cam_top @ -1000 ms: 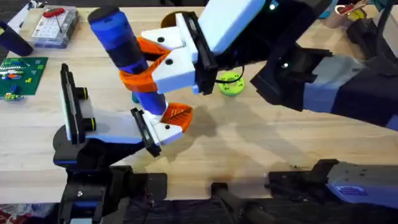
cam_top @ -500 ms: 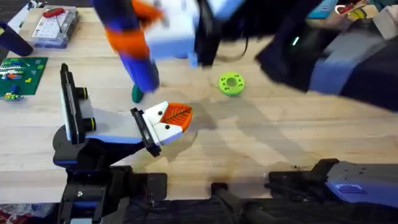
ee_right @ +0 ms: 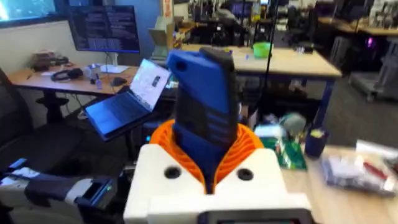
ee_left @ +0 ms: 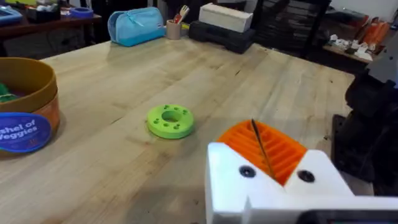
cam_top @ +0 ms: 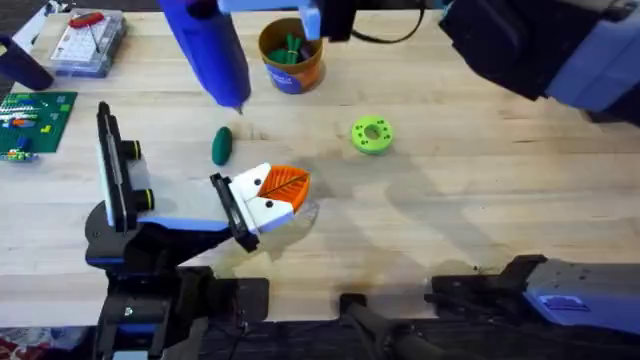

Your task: Pick up the gripper from the table and insert it into the empty holder that is missing its gripper. Then pick up a screw, insert it into the mounting hole, and use the screwdriver to tighten it. Finally, clean up the table by picking up the vegetable and placing it into the bucket.

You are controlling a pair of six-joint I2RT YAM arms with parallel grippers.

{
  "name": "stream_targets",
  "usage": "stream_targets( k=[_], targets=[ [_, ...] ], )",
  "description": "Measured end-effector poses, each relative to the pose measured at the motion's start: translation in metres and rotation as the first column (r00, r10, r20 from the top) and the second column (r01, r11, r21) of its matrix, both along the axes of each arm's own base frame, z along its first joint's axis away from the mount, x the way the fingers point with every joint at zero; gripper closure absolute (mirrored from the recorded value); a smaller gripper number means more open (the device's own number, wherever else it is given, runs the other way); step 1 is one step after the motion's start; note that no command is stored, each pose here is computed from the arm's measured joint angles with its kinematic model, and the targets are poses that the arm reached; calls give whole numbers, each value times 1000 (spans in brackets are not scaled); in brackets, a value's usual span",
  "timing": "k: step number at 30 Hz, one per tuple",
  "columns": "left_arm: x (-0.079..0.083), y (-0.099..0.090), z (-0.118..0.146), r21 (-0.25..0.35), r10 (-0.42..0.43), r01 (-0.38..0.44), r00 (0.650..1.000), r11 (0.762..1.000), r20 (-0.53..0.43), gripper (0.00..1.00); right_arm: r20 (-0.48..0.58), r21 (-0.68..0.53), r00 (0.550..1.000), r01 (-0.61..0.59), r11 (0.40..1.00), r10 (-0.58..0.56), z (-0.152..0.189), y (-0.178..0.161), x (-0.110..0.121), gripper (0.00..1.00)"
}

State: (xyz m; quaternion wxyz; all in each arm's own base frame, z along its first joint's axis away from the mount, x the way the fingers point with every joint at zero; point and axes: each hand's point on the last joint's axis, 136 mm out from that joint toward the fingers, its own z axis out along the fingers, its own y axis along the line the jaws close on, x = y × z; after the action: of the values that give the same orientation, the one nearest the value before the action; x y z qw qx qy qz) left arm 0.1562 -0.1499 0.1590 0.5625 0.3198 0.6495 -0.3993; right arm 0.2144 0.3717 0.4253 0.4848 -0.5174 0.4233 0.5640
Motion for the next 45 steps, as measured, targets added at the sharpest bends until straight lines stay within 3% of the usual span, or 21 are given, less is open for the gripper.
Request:
stream_targets(
  k=[3,7,13,16,21,22,23,28,33,38,45],
  targets=[
    [0,0,0,0,0,0,1000,1000,0,990,-60,-76,997,35,996,-40,-20,3,8,977],
    [0,0,0,0,0,0,1000,1000,-1,990,-120,-211,977,148,966,-176,-57,3,29,977],
    [0,0,0,0,0,0,1000,1000,-1,990,-72,-474,890,367,801,-450,-104,-31,75,977],
    [0,0,0,0,0,0,1000,1000,-1,990,17,-569,836,459,682,-549,-108,-58,91,978],
    [0,0,0,0,0,0,1000,1000,0,990,246,-669,713,615,416,-657,-118,-104,111,978],
    [0,0,0,0,0,0,1000,1000,0,990,373,-722,653,651,237,-659,-137,-136,115,978],
    [0,0,0,0,0,0,1000,1000,0,990,408,-737,643,651,183,-648,-143,-146,114,978],
    [0,0,0,0,0,0,1000,1000,0,990,543,-803,684,592,-64,-488,-175,-197,95,978],
    [0,0,0,0,0,0,1000,1000,0,990,540,-842,742,473,-261,-396,-211,-239,92,978],
    [0,0,0,0,0,0,1000,1000,0,990,527,-849,709,411,-332,-469,-241,-269,122,978],
    [0,0,0,0,0,0,1000,1000,0,990,521,-850,664,342,-400,-537,-284,-340,139,978]
  ],
)
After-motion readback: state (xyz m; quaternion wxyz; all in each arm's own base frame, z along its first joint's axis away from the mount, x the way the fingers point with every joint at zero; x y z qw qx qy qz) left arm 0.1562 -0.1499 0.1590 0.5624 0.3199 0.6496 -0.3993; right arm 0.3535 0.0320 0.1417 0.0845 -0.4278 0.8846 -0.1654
